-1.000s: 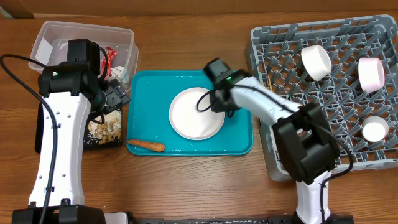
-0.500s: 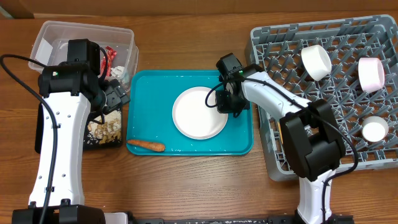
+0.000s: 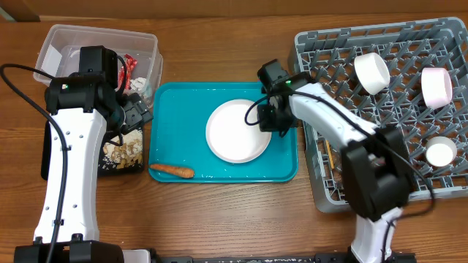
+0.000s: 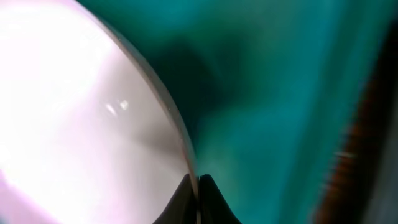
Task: Sort waste into correct bins and load items into the dishwasher
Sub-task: 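Lift the white plate into the dish rack and stand it upright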
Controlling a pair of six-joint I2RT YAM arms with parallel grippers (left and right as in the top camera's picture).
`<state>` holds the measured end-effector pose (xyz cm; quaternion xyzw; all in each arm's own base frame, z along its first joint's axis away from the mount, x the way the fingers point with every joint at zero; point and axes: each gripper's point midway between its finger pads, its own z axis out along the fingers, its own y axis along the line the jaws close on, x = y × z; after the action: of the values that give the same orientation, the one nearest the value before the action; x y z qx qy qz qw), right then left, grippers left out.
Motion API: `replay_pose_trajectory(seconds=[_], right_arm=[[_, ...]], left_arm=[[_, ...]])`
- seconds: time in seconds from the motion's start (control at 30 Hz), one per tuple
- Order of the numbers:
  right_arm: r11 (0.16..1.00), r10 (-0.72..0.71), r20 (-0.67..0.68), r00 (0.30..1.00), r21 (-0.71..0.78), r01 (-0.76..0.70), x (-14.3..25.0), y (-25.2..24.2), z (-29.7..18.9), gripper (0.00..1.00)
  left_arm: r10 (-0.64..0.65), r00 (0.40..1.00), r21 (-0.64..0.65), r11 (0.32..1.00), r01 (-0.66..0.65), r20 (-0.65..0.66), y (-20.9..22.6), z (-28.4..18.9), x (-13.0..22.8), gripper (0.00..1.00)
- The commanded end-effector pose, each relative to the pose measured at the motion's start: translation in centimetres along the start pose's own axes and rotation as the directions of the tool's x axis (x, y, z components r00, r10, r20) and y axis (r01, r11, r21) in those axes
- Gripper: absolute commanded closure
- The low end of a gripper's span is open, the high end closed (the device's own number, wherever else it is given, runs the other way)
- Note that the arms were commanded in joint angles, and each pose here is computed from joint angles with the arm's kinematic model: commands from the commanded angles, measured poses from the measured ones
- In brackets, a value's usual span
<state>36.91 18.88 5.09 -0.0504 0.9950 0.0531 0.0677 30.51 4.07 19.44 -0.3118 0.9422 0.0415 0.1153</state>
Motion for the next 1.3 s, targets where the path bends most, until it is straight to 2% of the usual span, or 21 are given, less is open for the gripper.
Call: replay_pose_trajectory(seconds=[0.0,0.1,0.2,0.27,0.37,0.43,0.67,0.87,1.27], right_arm=[[0.983,0.020,0.332,0.943,0.166,-0.080,-4.5,-4.2,-10.3,0.96],[0.924,0.017,0.525,0.851,0.317,-0.213,-5.7,-8.3,-16.8,0.96],[0.778,-0.027,0.661,0.750,0.485,-0.399,-5.5,-12.9,-22.8,0.96],[0.640,-0.075,0.701,0.709,0.579,-0.505,-4.8,-15.4,-25.7,0.96],[0.478,-0.101,0.731,0.675,0.631,-0.611,-4.0,-18.0,-27.7,0.96],[0.451,-0.086,0.733,0.675,0.633,-0.629,-3.9,-18.9,-27.1,0.96],[0.410,-0.040,0.678,0.734,0.681,-0.607,-3.9,-21.3,-22.8,0.96],[0.502,0.008,0.612,0.791,0.682,-0.532,-4.7,-20.6,-18.5,0.96],[0.661,0.100,0.564,0.820,0.578,-0.478,-5.3,-18.5,-14.5,0.94]], left_arm=[[0.004,1.000,-0.016,1.000,-0.004,0.008,0.5,0.2,-0.2,0.00],[0.003,1.000,-0.014,1.000,-0.003,0.011,0.4,0.2,-0.3,0.00],[-0.001,1.000,-0.013,1.000,0.001,0.013,0.4,0.2,-0.3,0.00],[-0.001,1.000,-0.012,1.000,0.001,0.015,0.4,0.2,-0.4,0.00],[-0.002,1.000,-0.010,1.000,0.002,0.018,0.3,0.2,-0.5,0.00],[-0.002,1.000,-0.009,1.000,0.002,0.020,0.3,0.2,-0.5,0.00],[-0.001,1.000,-0.009,1.000,0.001,0.020,0.3,0.2,-0.5,0.00],[-0.002,1.000,-0.009,1.000,0.002,0.020,0.3,0.2,-0.5,0.00],[-0.002,1.000,-0.008,1.000,0.002,0.020,0.3,0.2,-0.5,0.00]])
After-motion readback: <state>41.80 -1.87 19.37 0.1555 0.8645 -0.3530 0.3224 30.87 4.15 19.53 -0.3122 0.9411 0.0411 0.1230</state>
